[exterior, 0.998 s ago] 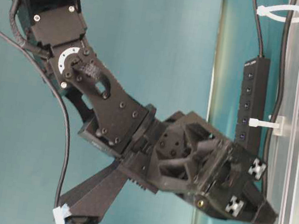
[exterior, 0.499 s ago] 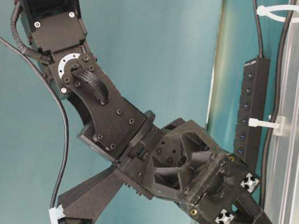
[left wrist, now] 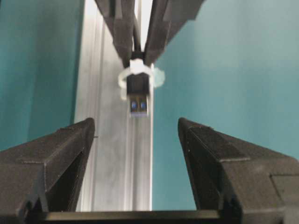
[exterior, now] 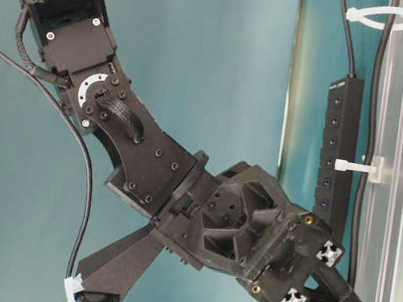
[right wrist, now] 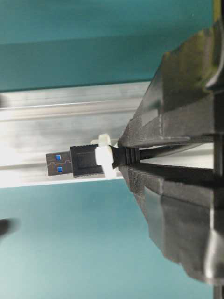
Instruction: Pass the USB cable through three rings with both arms.
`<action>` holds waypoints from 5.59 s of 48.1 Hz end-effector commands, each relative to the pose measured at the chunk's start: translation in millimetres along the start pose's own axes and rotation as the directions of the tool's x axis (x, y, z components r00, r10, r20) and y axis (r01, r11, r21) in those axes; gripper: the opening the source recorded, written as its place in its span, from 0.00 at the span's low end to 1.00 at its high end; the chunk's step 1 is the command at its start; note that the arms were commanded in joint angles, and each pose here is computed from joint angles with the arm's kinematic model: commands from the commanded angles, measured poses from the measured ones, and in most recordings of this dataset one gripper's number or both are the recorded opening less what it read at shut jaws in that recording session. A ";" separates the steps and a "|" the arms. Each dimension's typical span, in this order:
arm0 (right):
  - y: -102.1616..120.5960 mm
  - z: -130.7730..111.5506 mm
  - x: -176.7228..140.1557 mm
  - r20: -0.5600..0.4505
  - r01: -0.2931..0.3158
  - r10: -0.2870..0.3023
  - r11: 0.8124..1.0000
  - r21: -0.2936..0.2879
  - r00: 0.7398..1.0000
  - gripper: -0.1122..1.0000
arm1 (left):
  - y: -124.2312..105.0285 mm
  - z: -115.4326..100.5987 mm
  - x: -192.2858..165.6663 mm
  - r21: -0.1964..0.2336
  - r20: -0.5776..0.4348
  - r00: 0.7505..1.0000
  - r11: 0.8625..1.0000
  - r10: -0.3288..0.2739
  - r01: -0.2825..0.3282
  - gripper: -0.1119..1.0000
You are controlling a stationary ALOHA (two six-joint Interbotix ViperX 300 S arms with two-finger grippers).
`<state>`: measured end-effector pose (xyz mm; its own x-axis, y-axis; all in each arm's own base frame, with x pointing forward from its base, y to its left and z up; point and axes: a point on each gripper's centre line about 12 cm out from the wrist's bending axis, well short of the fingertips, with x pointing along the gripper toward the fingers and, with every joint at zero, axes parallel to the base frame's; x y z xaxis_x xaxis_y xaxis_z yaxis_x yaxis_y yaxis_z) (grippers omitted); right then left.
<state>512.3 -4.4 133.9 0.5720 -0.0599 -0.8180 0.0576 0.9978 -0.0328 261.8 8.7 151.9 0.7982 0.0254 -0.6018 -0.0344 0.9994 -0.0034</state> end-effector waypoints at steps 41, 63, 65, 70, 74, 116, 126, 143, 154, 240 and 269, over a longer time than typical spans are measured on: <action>1.9 10.6 -6.3 0.059 -0.015 0.012 0.999 0.041 0.998 0.04 | -1.0 0.4 26.4 -0.029 0.020 1.000 1.000 -0.004 0.005 0.49; 3.5 10.6 -6.4 0.059 -0.017 0.014 0.999 0.039 0.998 0.04 | -0.7 4.2 37.3 -0.029 0.014 1.000 1.000 -0.003 0.004 0.45; 3.4 9.8 -6.2 0.056 -0.016 0.014 0.999 0.039 0.998 0.04 | -1.1 4.0 38.0 -0.029 0.011 1.000 1.000 -0.004 0.005 0.46; 3.5 9.4 -5.5 0.054 -0.016 0.014 0.999 0.039 0.998 0.04 | -1.1 5.9 38.9 -0.029 0.015 1.000 1.000 -0.004 0.005 0.48; 3.5 10.0 -6.2 0.057 -0.017 0.014 0.999 0.039 0.998 0.04 | -1.1 6.7 39.4 -0.029 0.015 1.000 1.000 -0.004 0.005 0.46; 4.6 7.1 -6.8 0.031 -0.014 0.013 0.999 0.039 0.999 0.06 | -2.4 5.2 40.0 -0.022 0.006 1.000 1.000 -0.008 0.008 0.32; 7.5 2.9 -8.9 -0.009 -0.009 0.009 0.999 0.032 1.000 0.29 | -4.2 2.7 38.7 -0.018 -0.005 1.000 1.000 -0.013 0.012 0.32; 7.3 12.4 -24.2 0.025 -0.010 0.010 1.000 0.029 1.000 0.85 | -9.9 -0.4 35.4 -0.008 -0.030 0.999 1.000 -0.027 0.027 0.32; 4.9 12.7 -34.8 0.036 -0.008 0.007 1.000 0.030 0.999 0.84 | -10.4 -3.5 29.3 -0.006 -0.056 0.998 1.000 -0.028 0.028 0.32; -16.9 -45.5 -148.6 0.339 -0.041 0.026 0.999 0.036 0.940 0.84 | -6.9 19.3 -7.8 0.008 0.015 1.000 1.000 -0.020 0.020 0.32; -16.4 -61.3 -157.6 0.373 -0.052 0.035 0.998 0.036 0.927 0.84 | -3.8 36.9 -14.0 0.085 0.073 0.997 0.996 -0.011 0.005 0.32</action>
<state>370.7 -9.7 217.7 0.8185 -0.0320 -0.5736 0.0557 0.9982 0.0237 267.0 4.9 177.0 0.8157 0.0147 -0.5783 0.0236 0.9980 0.0586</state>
